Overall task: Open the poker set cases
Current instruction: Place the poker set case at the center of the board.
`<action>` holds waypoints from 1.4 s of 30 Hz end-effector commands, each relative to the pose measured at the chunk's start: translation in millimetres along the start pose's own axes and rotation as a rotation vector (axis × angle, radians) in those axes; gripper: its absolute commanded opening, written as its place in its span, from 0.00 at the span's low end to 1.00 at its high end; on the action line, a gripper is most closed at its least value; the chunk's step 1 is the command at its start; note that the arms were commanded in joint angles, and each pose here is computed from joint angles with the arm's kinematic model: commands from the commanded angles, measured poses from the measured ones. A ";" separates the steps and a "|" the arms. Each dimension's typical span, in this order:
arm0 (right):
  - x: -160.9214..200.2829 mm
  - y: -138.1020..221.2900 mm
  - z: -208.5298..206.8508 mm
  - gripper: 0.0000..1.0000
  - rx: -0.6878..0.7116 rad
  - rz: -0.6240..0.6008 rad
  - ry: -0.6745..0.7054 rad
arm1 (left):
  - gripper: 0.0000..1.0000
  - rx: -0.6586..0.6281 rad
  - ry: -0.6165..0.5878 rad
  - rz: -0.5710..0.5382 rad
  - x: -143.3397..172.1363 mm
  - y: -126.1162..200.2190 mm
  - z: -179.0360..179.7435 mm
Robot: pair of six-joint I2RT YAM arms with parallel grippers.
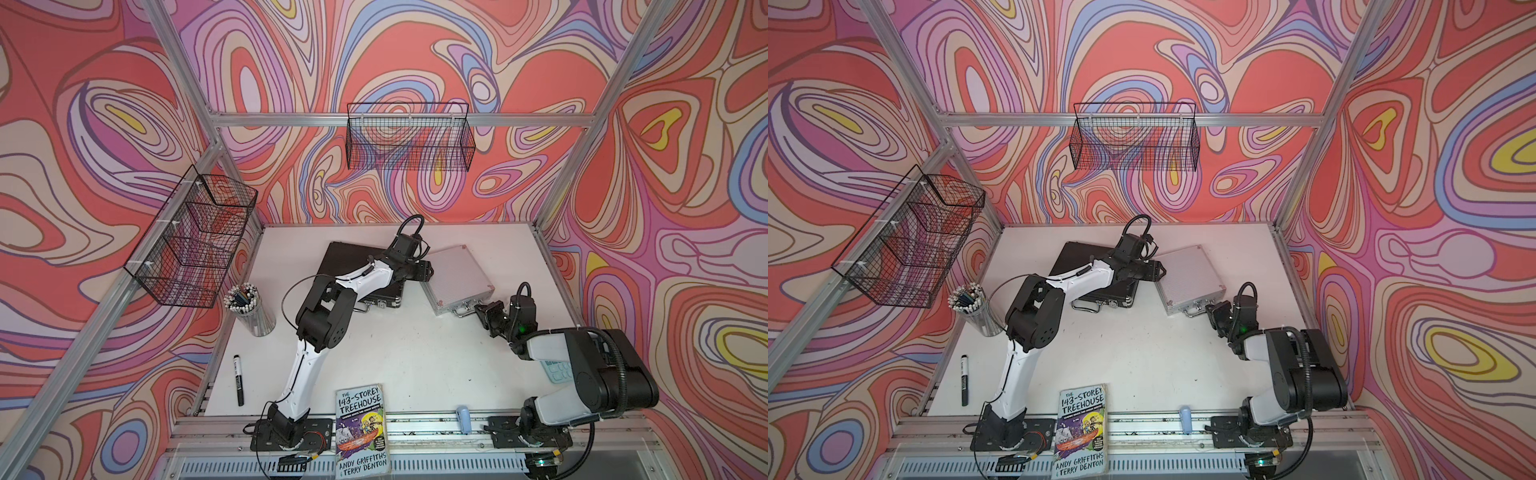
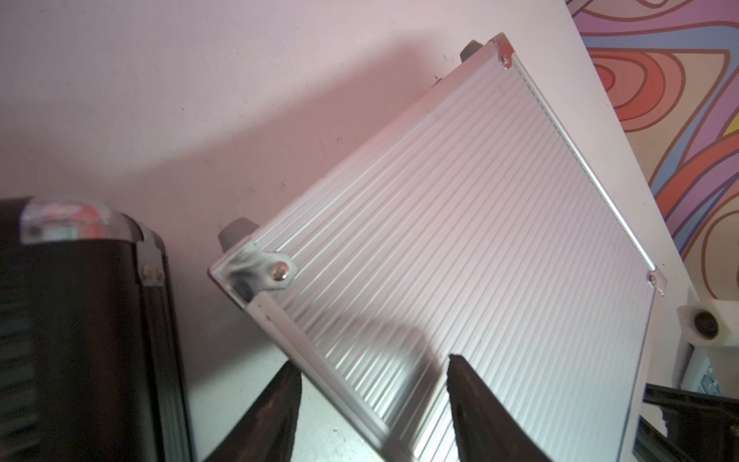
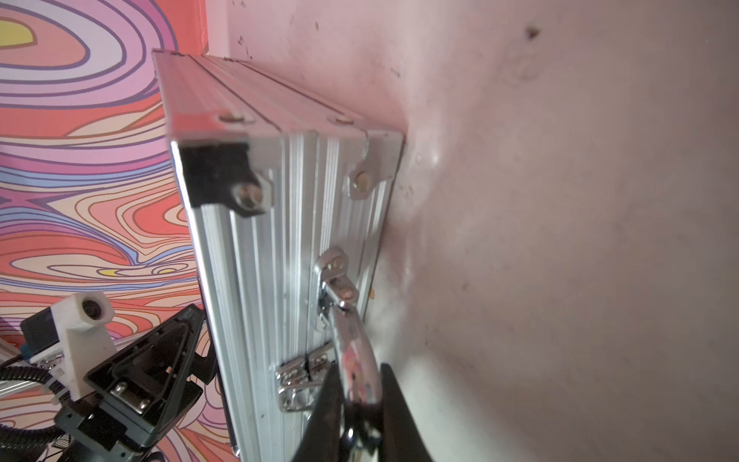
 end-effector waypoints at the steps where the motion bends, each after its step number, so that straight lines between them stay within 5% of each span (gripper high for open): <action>1: 0.5 1.5 -24.0 0.17 0.093 -0.025 0.062 | 0.59 0.026 -0.003 0.063 19.3 -23.2 3.9; 7: -2.9 -2.5 -15.9 0.34 0.086 -0.029 0.081 | 0.59 0.042 -0.021 0.054 9.1 -37.3 3.8; 14: -10.2 -3.5 -5.2 0.42 0.135 -0.051 0.192 | 0.59 0.039 -0.044 0.029 -7.6 -47.5 5.8; 27: -3.3 21.2 34.0 0.42 0.217 -0.111 0.587 | 0.58 0.067 -0.044 0.017 -16.0 -60.9 8.0; 32: 24.6 4.0 54.0 0.39 0.291 -0.071 0.783 | 0.58 0.072 -0.041 0.019 -12.7 -56.4 7.0; 42: 44.9 -25.0 60.2 0.32 0.410 -0.047 0.949 | 0.57 0.083 -0.022 0.044 6.8 -49.2 7.4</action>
Point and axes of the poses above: each gripper's point midway between its finger pads, its own y axis back along the fingers, its own z axis along the line the jaws close on, x = y × z, the point moved 5 cm from there along y, back along the fingers, and after that the axes turned 11 degrees about -y, right-handed, at the moved point
